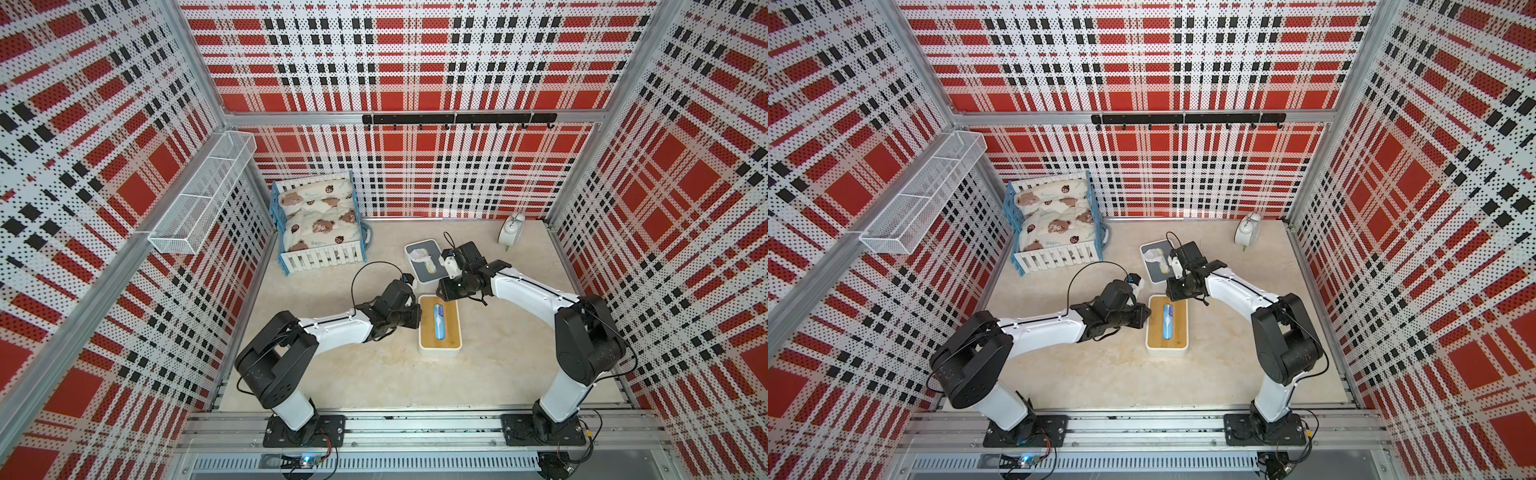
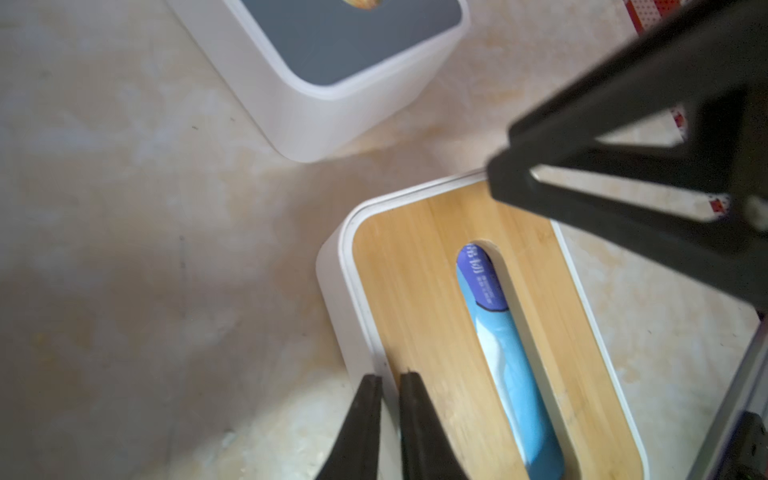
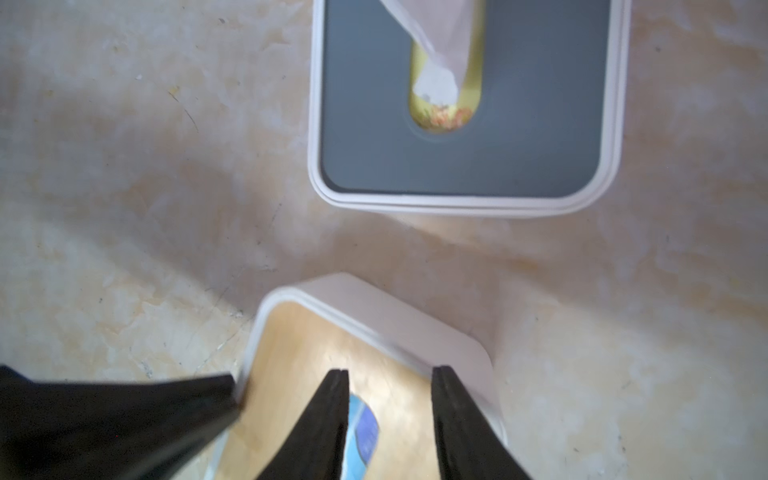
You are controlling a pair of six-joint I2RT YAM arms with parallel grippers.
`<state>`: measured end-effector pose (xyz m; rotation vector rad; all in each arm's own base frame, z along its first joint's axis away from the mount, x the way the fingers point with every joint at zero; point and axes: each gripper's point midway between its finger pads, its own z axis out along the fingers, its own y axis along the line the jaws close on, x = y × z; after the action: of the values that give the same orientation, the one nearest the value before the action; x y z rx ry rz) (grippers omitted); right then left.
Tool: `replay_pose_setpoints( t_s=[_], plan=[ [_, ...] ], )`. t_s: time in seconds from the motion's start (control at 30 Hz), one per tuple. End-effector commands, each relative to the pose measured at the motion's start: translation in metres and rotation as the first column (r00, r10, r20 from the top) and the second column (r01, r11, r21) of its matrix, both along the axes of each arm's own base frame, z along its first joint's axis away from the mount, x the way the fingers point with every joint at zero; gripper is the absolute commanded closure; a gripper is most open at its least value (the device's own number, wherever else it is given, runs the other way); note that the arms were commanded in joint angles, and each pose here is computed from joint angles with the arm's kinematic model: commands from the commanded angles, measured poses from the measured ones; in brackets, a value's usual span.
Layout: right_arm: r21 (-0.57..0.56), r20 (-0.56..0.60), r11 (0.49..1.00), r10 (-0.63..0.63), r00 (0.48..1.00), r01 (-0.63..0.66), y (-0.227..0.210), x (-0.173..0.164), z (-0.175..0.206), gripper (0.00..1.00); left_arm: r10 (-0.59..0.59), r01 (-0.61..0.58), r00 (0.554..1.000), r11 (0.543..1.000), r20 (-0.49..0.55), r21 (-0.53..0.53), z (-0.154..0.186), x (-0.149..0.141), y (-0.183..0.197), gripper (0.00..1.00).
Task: Put the tissue paper into the tissue box
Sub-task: Adjust the tissue box at the center of the board.
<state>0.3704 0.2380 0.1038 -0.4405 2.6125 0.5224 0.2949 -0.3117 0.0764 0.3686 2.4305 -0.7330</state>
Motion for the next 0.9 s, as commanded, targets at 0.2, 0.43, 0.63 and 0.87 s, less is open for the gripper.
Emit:
replay_pose_setpoints(
  t_s=[0.2,0.43,0.63,0.87],
  plan=[
    [-0.018,0.043,0.998,0.055,0.998,-0.054,0.002,-0.015,0.039,0.76,0.021,-0.021,1.0,1.0,0.0,0.02,-0.003,-0.002,0.01,0.85],
    [-0.074,-0.004,0.994,0.083,0.997,-0.083,-0.014,-0.066,0.043,0.91,0.093,-0.095,0.99,0.995,0.107,0.012,0.025,0.04,0.029,0.86],
    [-0.1,-0.056,0.986,0.127,0.99,-0.132,-0.008,-0.093,0.032,1.0,0.061,-0.06,0.969,0.998,0.239,-0.011,0.068,0.073,0.008,0.85],
    [-0.149,-0.109,0.974,0.156,0.982,-0.171,0.001,-0.098,0.008,1.0,0.011,0.002,0.955,0.999,0.296,-0.045,0.072,0.088,-0.032,0.84]
  ],
)
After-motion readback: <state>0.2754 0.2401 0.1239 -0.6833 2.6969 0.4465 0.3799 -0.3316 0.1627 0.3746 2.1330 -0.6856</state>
